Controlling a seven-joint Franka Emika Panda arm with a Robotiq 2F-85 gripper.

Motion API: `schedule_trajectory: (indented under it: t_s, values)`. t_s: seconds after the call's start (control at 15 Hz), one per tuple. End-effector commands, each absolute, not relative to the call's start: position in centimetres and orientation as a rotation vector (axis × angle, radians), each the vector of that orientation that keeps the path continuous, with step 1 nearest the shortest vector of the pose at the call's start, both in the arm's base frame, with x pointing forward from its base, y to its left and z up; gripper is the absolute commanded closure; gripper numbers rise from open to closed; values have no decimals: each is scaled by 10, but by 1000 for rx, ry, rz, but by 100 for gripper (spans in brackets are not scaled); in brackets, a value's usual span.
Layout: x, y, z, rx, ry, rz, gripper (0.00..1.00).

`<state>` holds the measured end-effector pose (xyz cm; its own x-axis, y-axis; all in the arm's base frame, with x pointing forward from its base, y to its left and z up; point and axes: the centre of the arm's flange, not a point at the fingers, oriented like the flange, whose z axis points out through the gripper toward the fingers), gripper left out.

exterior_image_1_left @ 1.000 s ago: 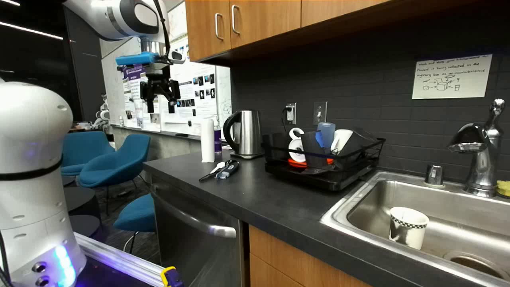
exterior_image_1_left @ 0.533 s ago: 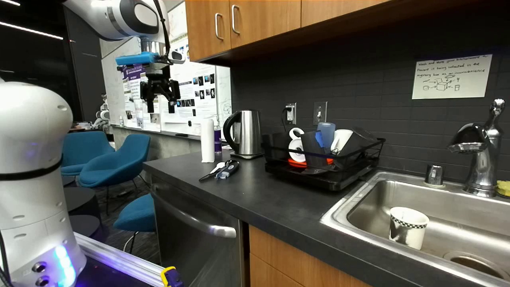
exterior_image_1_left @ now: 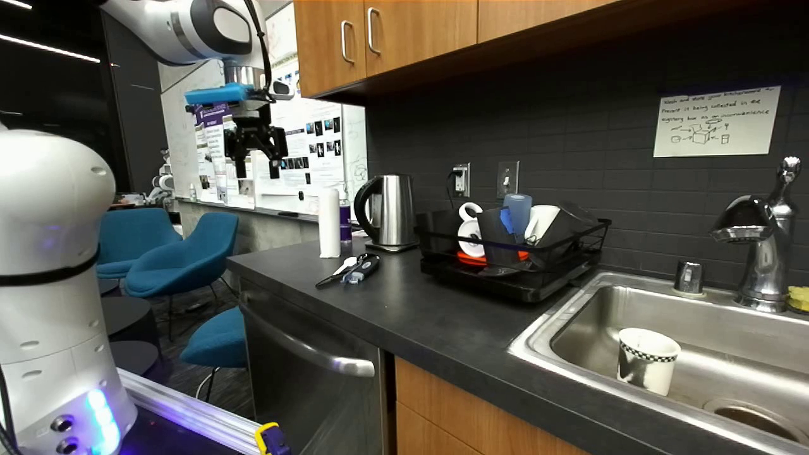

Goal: Move the bottle to the right in front of the dish rack

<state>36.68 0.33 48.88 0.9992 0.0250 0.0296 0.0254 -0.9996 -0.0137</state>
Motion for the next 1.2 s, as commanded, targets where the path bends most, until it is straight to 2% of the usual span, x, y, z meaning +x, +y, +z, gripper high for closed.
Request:
schedule_trajectory:
  t_s: [0.0, 1.13]
  values:
    - [387, 16, 492, -3142, -108, -104, 0]
    - [514, 97, 510, -3156, -457, -605, 0]
